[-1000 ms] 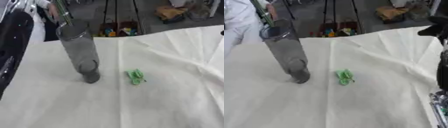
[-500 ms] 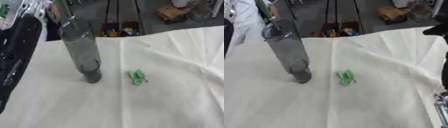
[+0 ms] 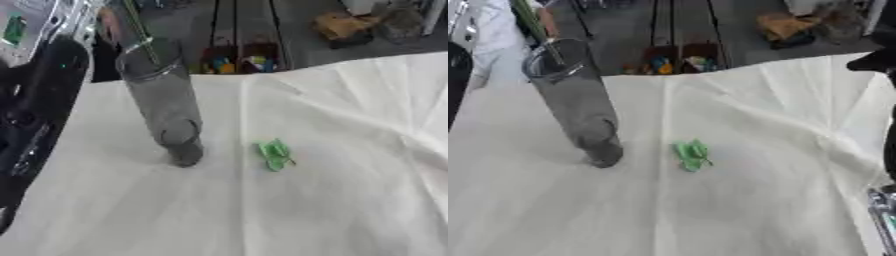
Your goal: Arrange flowers into the vase.
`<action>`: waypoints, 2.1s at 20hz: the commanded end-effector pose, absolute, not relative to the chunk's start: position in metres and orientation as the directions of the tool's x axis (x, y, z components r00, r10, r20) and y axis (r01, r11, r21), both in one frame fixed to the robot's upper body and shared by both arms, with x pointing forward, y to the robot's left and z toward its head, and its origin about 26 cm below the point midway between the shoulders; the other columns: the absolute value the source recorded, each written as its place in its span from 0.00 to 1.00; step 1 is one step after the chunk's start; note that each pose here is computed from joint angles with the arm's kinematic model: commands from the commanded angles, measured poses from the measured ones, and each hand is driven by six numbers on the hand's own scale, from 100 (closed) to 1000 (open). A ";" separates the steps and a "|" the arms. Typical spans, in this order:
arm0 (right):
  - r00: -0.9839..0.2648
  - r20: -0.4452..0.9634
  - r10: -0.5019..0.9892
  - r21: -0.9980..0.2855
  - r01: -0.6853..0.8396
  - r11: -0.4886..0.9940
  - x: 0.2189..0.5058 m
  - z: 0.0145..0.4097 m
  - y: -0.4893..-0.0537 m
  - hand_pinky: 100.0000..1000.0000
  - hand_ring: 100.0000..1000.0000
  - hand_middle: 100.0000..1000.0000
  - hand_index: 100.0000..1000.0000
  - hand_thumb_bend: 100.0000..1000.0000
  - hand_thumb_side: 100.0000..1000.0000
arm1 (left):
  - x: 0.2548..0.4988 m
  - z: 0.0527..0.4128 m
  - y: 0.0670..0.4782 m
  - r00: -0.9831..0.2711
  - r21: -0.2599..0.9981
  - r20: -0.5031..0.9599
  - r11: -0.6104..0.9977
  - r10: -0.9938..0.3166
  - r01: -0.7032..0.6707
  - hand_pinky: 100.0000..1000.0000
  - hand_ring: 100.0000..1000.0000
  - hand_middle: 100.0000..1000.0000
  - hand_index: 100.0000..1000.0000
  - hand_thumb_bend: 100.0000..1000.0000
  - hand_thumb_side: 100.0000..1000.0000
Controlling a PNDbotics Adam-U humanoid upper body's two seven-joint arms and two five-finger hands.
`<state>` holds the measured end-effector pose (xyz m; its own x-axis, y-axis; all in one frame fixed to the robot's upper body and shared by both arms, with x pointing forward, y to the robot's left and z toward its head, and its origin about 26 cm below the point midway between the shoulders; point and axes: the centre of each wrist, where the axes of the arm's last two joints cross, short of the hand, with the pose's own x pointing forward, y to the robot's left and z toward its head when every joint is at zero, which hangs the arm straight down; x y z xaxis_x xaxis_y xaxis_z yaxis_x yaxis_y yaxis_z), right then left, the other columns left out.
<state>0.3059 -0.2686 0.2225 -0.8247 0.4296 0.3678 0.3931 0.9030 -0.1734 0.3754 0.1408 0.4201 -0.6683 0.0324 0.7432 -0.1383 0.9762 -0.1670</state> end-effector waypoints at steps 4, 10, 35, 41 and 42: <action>-0.841 0.344 0.418 -0.155 0.389 0.908 0.304 0.231 -0.267 0.58 0.51 0.43 0.71 0.00 0.99 | 0.367 0.425 0.140 -0.595 -0.168 0.802 0.936 -0.053 -0.310 0.00 0.00 0.00 0.00 0.00 0.56; -0.843 0.344 0.414 -0.153 0.385 0.910 0.304 0.231 -0.266 0.58 0.51 0.43 0.71 0.00 0.99 | 0.366 0.421 0.137 -0.588 -0.162 0.807 0.940 -0.048 -0.300 0.00 0.00 0.00 0.00 0.00 0.56; -0.844 0.343 0.413 -0.150 0.385 0.911 0.304 0.232 -0.266 0.58 0.51 0.43 0.71 0.00 0.99 | 0.376 0.400 0.139 -0.528 -0.076 0.838 0.929 -0.138 -0.363 0.00 0.00 0.00 0.04 0.01 0.70; -0.843 0.344 0.414 -0.149 0.386 0.910 0.304 0.232 -0.266 0.58 0.51 0.43 0.71 0.00 0.99 | 0.378 0.396 0.141 -0.514 -0.045 0.842 0.927 -0.166 -0.373 0.00 0.06 0.00 0.10 0.04 0.79; -0.843 0.344 0.414 -0.149 0.386 0.910 0.304 0.232 -0.266 0.58 0.51 0.43 0.71 0.00 0.99 | 0.379 0.395 0.141 -0.512 -0.041 0.842 0.926 -0.170 -0.375 0.00 0.07 0.00 0.10 0.04 0.79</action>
<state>0.3067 -0.2663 0.2242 -0.8297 0.4215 0.3660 0.3890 0.9068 -0.1624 0.3820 0.1330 0.3847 -0.6068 -0.0586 0.7927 -0.1601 0.9858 -0.0498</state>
